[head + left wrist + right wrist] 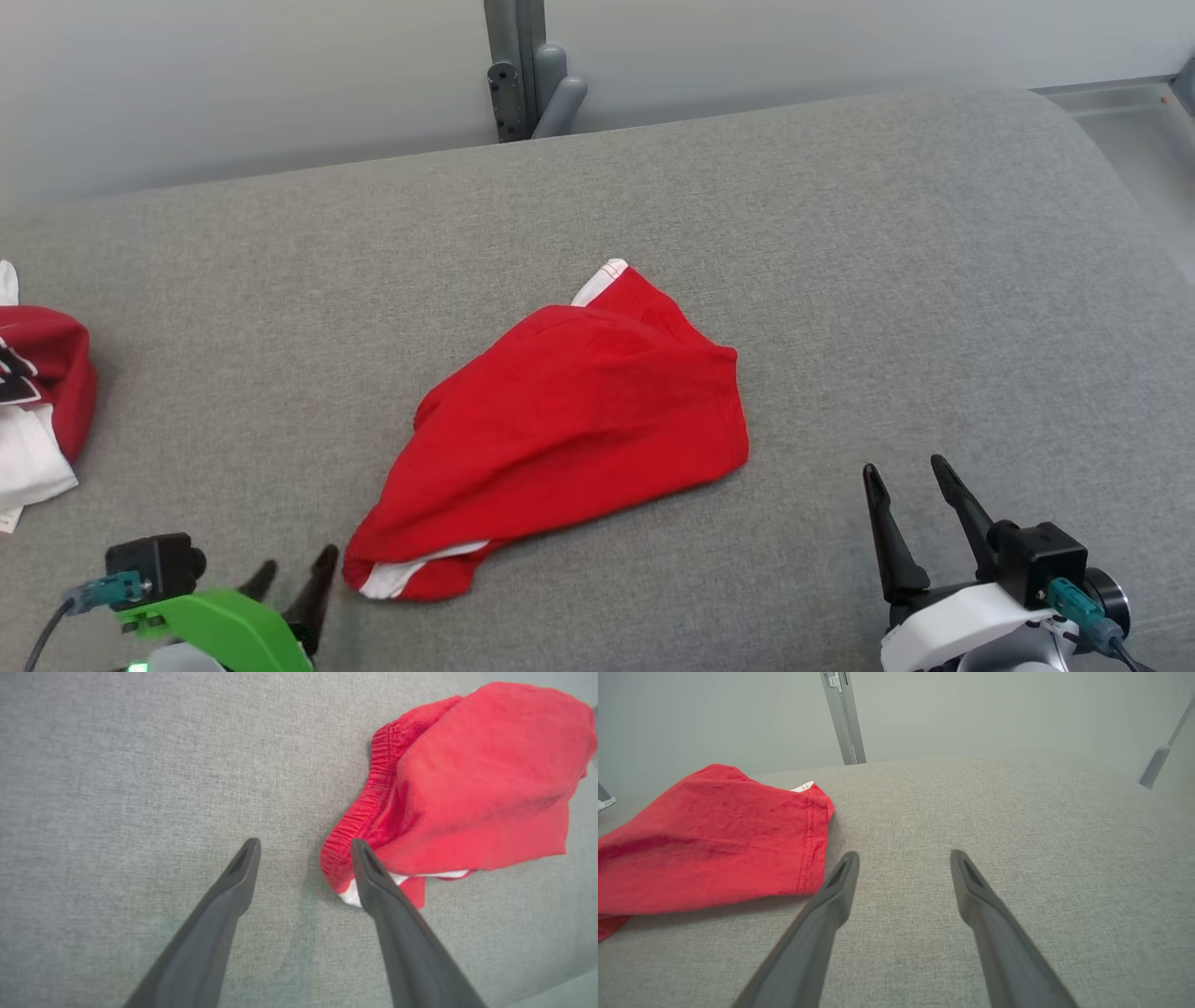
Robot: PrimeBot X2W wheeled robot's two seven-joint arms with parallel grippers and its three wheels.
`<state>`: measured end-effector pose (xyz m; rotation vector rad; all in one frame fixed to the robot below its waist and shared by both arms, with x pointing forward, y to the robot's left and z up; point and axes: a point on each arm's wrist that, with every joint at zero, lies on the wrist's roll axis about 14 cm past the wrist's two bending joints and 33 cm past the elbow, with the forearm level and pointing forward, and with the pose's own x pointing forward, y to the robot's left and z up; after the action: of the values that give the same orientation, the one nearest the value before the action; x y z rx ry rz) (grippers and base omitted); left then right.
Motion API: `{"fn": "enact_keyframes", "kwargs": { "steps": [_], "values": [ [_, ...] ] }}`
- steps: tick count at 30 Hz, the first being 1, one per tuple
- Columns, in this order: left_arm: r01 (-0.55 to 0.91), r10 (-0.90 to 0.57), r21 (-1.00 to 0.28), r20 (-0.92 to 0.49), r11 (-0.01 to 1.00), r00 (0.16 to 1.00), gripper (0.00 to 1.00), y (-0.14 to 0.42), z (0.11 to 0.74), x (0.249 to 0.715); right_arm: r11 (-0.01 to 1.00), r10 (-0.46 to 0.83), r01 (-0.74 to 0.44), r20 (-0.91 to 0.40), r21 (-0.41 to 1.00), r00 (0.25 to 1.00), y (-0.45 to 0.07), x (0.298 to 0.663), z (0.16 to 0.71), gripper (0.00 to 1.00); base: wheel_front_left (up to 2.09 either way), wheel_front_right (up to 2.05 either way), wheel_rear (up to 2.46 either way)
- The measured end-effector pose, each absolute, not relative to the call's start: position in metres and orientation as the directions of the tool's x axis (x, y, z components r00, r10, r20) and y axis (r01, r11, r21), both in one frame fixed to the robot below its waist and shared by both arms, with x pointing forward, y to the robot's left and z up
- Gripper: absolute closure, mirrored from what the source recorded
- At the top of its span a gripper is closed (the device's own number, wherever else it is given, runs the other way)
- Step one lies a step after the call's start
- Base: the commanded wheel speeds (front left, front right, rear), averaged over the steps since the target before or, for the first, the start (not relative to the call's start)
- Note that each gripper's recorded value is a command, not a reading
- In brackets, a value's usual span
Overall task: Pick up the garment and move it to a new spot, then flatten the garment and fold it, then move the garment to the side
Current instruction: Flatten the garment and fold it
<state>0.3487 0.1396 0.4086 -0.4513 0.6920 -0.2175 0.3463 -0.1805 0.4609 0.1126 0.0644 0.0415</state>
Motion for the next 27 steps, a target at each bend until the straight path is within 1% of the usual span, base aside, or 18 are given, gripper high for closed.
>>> {"fn": "enact_keyframes", "kwargs": {
  "steps": [2,3,5,10,13,19,21,24,27],
  "values": [
    [0.074,-0.271,-0.35,-0.556,0.934,0.786,0.0,0.155,0.415,0.355,0.993,0.031,-0.024,-0.062,0.112,0.998,-0.185,0.343,0.461,0.0,0.0,0.0,0.0],
    [0.09,-0.257,-0.317,-0.539,0.944,0.802,0.0,0.156,0.421,0.358,0.994,0.025,-0.017,-0.062,0.111,0.998,-0.187,0.342,0.461,0.0,0.0,0.0,0.0],
    [0.136,-0.284,-0.316,-0.487,0.939,0.826,0.0,0.142,0.437,0.363,0.994,0.014,-0.006,-0.066,0.112,0.998,-0.19,0.337,0.46,0.0,0.0,0.0,0.0],
    [0.341,-0.443,-0.311,-0.362,0.887,0.82,0.0,0.082,0.48,0.364,0.994,-0.011,0.017,-0.059,0.11,0.998,-0.196,0.329,0.463,0.0,0.0,0.0,0.0],
    [0.47,-0.552,-0.308,-0.289,0.827,0.782,0.0,0.036,0.501,0.364,0.994,-0.029,0.035,-0.052,0.108,0.998,-0.202,0.325,0.465,0.0,0.0,0.0,0.0],
    [0.668,-0.695,-0.207,-0.308,0.715,0.649,0.0,-0.037,0.494,0.363,0.992,-0.061,0.064,-0.035,0.107,0.998,-0.211,0.321,0.471,0.0,0.0,0.0,0.0],
    [0.696,-0.709,-0.173,-0.309,0.697,0.634,0.0,-0.053,0.494,0.376,0.991,-0.076,0.08,-0.035,0.111,0.996,-0.215,0.322,0.471,0.0,0.0,0.0,0.0],
    [0.733,-0.706,-0.057,-0.325,0.678,0.629,0.0,-0.065,0.491,0.403,0.989,-0.093,0.096,-0.029,0.115,0.995,-0.22,0.326,0.474,0.0,0.0,0.0,0.0],
    [0.759,-0.712,-0.003,-0.349,0.651,0.609,0.0,-0.078,0.485,0.422,0.985,-0.12,0.125,-0.046,0.122,0.992,-0.228,0.324,0.469,0.0,0.0,0.0,0.0]
  ]
}}
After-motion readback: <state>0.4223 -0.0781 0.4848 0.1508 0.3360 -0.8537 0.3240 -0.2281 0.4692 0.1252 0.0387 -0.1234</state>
